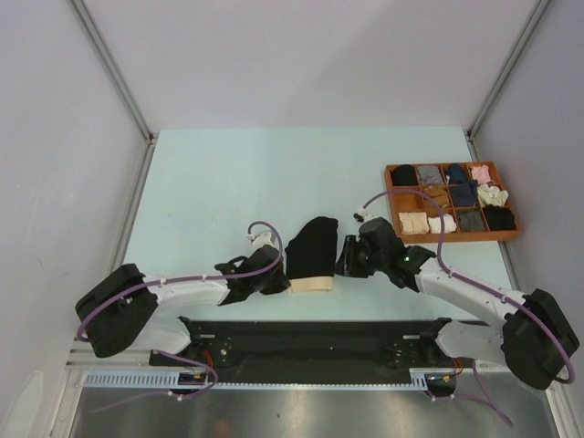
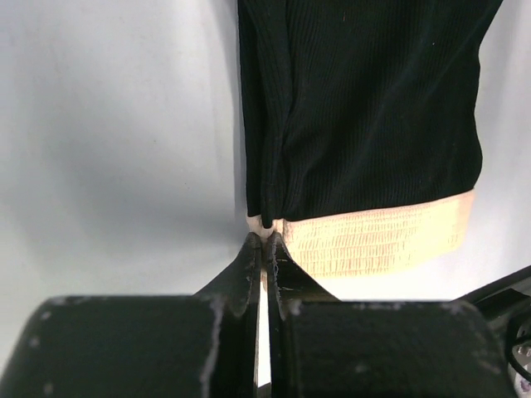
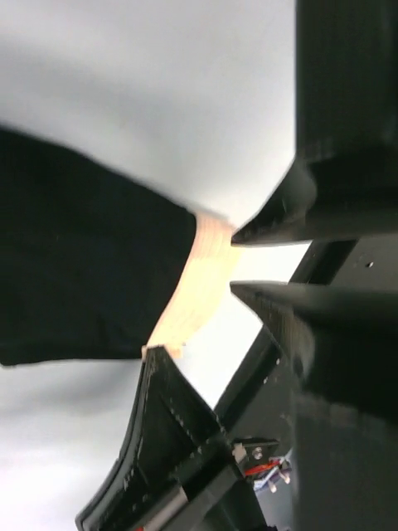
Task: Roll the underwear
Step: Fold the underwear at the center of the board.
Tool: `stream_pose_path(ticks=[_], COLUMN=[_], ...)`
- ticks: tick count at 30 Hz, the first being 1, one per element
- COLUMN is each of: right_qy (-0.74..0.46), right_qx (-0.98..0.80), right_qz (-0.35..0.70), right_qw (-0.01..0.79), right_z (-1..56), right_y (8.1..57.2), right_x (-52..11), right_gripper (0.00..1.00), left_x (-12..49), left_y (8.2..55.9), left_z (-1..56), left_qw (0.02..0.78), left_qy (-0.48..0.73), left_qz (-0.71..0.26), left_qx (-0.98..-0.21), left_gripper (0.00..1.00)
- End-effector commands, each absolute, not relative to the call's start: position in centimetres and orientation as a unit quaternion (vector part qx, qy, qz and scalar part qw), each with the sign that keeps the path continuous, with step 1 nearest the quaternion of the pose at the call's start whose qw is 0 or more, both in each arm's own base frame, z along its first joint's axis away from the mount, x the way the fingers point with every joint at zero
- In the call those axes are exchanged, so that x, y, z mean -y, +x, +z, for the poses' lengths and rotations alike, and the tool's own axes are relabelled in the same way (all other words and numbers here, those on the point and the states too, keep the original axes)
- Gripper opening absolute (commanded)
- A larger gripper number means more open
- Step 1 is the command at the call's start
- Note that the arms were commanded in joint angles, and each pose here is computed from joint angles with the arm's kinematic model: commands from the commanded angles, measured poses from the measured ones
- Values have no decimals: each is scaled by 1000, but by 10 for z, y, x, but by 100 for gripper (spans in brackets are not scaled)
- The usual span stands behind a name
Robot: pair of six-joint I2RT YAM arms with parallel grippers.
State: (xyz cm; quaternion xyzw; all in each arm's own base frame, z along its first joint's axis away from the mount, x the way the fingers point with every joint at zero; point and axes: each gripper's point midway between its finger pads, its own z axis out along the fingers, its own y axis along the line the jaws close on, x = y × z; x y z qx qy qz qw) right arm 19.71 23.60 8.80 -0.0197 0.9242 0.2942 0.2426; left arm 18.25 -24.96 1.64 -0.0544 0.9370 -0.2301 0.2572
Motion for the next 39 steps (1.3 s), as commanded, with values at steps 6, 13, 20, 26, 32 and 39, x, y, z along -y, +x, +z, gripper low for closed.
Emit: stream_pose_path(ticks=[6,13,20,26,32,39], right_qy=[-35,-48,-50,-50,-61,-43], right_qx=[-924,-923,-947,-961,-959,-934], right_qz=[309,312,258,208,223,287], right_qw=[223,218,186,174,161,210], right_z=[75,67,35,12,9,66], right_y=[198,196,187,186,181,193], right_x=[-266,-277,-262,-247,-256,-257], right_gripper=[16,13,11,11,11,38], left_x=[236,235,233,230,229,228], left_y=[176,175,174,174,173,172], left_z=[12,9,9,9,6,4], left_qw=[253,250,251,254,256,254], left_qy=[-33,-34,-35,-42,-46,-42], left_qz=[-195,-193,-190,-188,-192,-190], left_qx=[-947,-948,-948,-948,-946,-947], left_gripper=[0,0,0,0,0,0])
